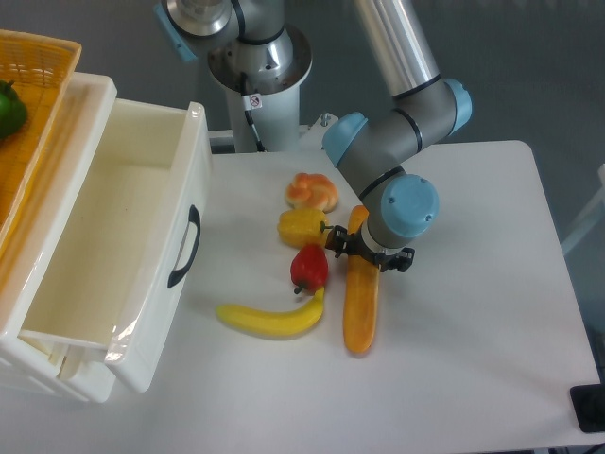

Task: Pick up the long bread
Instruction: 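Lift the gripped baguette up off the table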

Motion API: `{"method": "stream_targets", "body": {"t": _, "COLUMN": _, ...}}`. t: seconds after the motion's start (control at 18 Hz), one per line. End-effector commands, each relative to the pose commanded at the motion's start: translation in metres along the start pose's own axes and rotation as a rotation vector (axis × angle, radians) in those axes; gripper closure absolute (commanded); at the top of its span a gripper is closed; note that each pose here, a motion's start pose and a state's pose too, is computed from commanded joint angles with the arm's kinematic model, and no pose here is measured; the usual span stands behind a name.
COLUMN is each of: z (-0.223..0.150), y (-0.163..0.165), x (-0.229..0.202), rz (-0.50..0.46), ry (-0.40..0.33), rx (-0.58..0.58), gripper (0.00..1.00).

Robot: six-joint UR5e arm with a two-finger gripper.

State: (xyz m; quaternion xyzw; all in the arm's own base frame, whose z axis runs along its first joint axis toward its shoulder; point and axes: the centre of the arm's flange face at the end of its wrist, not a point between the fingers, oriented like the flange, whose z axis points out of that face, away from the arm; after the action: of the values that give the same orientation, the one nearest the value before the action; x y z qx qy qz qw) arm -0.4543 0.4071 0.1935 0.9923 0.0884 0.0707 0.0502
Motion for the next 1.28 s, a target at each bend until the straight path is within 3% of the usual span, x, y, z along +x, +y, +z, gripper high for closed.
{"method": "stream_targets", "body": {"t": 0.17, "z": -0.015, "y": -0.006, "x": -0.007, "rz": -0.006, "ry": -0.033, "rx": 0.013, "gripper": 1.0}}
{"method": "stream_targets", "body": {"t": 0.61, "z": -0.04, "y": -0.013, "x": -0.021, "rz": 0.007, "ry": -0.094, "rx": 0.021, "gripper": 1.0}}
{"method": "stream_targets", "body": {"t": 0.78, "z": -0.069, "y": -0.017, "x": -0.036, "rz": 0.121, "ry": -0.166, "rx": 0.001, "gripper": 1.0}}
{"method": "stream_targets", "body": {"t": 1.11, "z": -0.129, "y": -0.022, "x": -0.073, "rz": 0.16, "ry": -0.181, "rx": 0.107, "gripper": 1.0}}
{"method": "stream_targets", "body": {"t": 1.28, "z": -0.143, "y": -0.025, "x": -0.074, "rz": 0.266, "ry": -0.208, "rx": 0.11, "gripper": 1.0}}
